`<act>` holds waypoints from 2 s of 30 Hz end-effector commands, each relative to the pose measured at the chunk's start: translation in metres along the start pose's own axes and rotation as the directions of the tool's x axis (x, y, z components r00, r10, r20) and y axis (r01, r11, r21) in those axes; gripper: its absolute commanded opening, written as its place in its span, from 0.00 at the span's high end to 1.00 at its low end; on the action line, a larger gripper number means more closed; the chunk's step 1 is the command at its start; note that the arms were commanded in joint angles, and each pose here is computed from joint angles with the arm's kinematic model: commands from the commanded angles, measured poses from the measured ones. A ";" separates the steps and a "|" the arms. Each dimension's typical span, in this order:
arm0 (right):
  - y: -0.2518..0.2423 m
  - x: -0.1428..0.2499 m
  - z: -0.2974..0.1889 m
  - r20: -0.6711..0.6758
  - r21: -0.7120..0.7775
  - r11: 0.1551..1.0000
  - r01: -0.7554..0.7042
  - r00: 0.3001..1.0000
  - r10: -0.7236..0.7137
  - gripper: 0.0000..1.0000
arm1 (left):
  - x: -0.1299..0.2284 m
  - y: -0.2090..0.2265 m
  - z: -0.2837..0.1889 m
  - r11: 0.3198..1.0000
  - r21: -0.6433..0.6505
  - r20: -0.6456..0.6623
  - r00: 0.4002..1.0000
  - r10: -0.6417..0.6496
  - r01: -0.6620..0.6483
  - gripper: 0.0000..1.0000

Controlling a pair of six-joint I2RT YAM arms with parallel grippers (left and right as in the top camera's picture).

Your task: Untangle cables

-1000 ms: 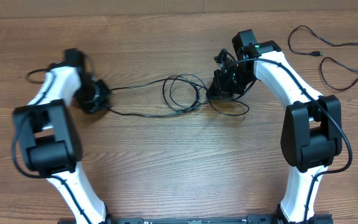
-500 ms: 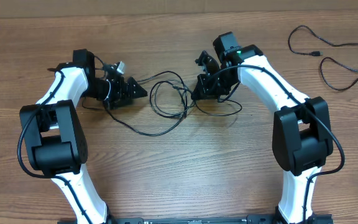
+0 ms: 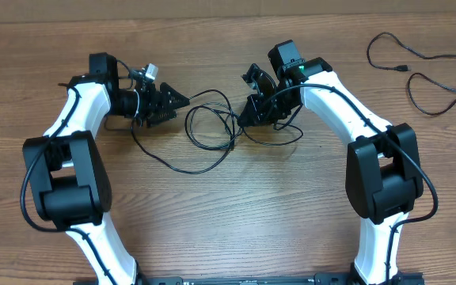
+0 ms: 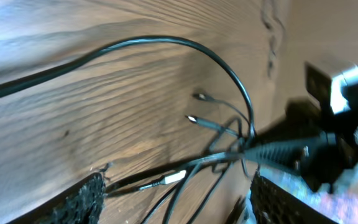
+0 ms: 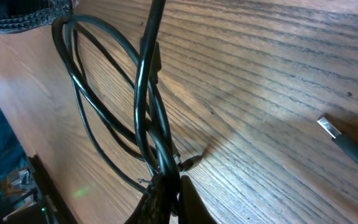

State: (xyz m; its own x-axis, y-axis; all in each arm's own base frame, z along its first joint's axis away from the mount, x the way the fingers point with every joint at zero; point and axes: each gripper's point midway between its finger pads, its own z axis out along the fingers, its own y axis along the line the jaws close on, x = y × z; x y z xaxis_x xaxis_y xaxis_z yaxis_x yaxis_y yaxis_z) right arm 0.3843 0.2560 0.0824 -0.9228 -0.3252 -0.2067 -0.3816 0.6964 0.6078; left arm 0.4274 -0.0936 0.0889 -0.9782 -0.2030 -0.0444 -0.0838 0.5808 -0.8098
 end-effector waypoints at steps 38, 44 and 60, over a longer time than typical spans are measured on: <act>-0.031 0.002 -0.017 0.060 0.239 0.952 -0.193 0.981 0.184 0.80 | 0.044 -0.042 0.110 0.877 -0.329 0.063 0.935 -0.349 0.350 0.56; -0.040 0.032 -0.014 -0.016 0.273 0.922 -0.274 0.957 0.289 0.76 | 0.059 -0.015 0.107 0.803 -0.494 0.124 0.941 -0.313 0.333 0.56; -0.032 0.058 0.039 0.001 0.216 0.850 -0.480 0.871 0.491 0.76 | 0.066 0.028 0.091 0.780 -0.608 0.038 0.986 -0.160 0.149 0.94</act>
State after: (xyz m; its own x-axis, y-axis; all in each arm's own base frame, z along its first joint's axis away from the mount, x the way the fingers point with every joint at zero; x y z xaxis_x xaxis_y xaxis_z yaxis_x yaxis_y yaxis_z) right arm 0.3418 0.2356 0.0134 -0.9926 -0.0032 0.1215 0.0504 0.8987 0.4356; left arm 0.3754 -0.1761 0.0157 -0.9341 -0.3485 0.0780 -0.3555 0.8861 -0.2974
